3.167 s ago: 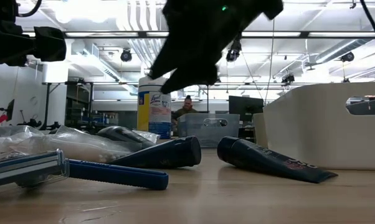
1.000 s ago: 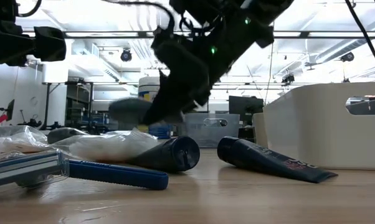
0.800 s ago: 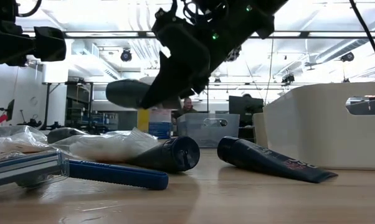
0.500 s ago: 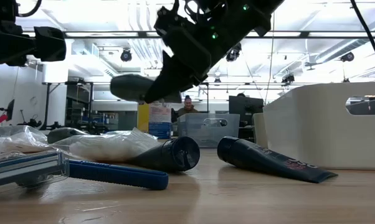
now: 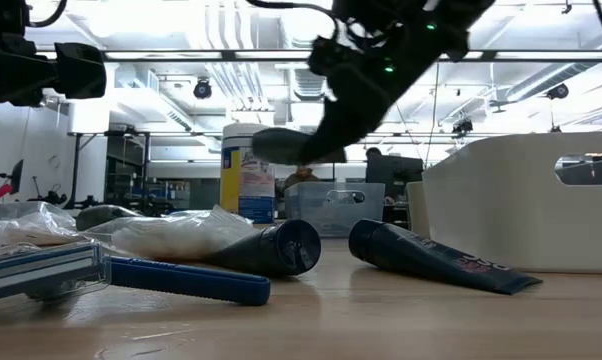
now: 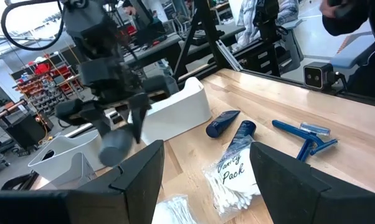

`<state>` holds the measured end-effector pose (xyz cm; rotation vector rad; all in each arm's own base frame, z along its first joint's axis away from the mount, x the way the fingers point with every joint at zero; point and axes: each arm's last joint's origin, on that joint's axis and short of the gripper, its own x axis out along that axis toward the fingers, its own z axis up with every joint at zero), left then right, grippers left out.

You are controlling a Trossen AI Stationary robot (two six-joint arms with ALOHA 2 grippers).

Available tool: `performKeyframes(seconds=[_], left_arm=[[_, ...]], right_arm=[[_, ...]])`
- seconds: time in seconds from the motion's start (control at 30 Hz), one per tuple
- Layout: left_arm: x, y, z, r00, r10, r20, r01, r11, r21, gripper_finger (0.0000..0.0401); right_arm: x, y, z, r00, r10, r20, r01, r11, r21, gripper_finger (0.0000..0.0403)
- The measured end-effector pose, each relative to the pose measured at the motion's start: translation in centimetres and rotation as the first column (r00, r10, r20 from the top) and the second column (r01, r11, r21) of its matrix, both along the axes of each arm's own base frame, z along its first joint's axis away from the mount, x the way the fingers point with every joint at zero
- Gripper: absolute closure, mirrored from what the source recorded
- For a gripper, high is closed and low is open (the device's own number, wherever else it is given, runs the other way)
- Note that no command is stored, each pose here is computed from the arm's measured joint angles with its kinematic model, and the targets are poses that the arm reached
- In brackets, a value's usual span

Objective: Pick & Place Travel size toiletries
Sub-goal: Put the gray deodorant into the gray bin

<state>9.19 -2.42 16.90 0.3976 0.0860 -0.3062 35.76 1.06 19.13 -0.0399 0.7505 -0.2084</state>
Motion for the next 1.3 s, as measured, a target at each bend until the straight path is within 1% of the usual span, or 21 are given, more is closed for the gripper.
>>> performKeyframes(seconds=[0.2,0.37,0.43,0.5,0.67,0.83,0.93,1.1,1.3], left_arm=[[0.0,0.0,0.0,1.000,0.000,-0.002,0.000,1.000,0.000,0.0158],[0.0,0.0,0.0,1.000,0.000,-0.005,0.000,1.000,0.001,0.0158],[0.0,0.0,0.0,1.000,0.001,-0.006,-0.001,1.000,0.002,0.0158],[0.0,0.0,-0.1,1.000,0.001,-0.006,-0.001,1.000,0.002,0.0158],[0.1,0.0,-0.1,1.000,0.003,-0.008,-0.003,1.000,0.002,0.0158],[0.1,0.0,-0.1,1.000,0.003,-0.008,-0.003,1.000,0.002,0.0158],[0.1,0.0,-0.1,1.000,0.003,-0.008,-0.003,1.000,0.003,0.0158],[0.1,0.0,-0.1,1.000,0.003,-0.008,-0.003,1.000,0.003,0.0158],[0.1,0.0,-0.1,1.000,0.003,-0.008,-0.003,1.000,0.003,0.0158]], right_arm=[[-3.4,-1.3,0.4,0.995,-0.101,0.005,0.100,0.994,0.031,0.0206],[-6.1,-1.7,2.1,0.988,-0.147,0.052,0.144,0.988,0.055,0.0210],[-7.3,-2.0,2.5,0.979,-0.195,0.061,0.192,0.980,0.055,0.0214],[-8.7,-2.5,2.9,0.967,-0.244,0.070,0.239,0.968,0.076,0.0214],[-11.6,-3.7,2.8,0.923,-0.378,0.080,0.369,0.923,0.108,0.0208],[-13.6,-4.9,1.9,0.869,-0.487,0.087,0.472,0.869,0.151,0.0213],[-14.5,-5.4,1.5,0.843,-0.530,0.088,0.511,0.842,0.172,0.0209],[-15.4,-6.2,0.8,0.816,-0.573,0.079,0.554,0.813,0.178,0.0205],[-16.1,-7.2,0.5,0.758,-0.647,0.076,0.621,0.753,0.218,0.0209]])
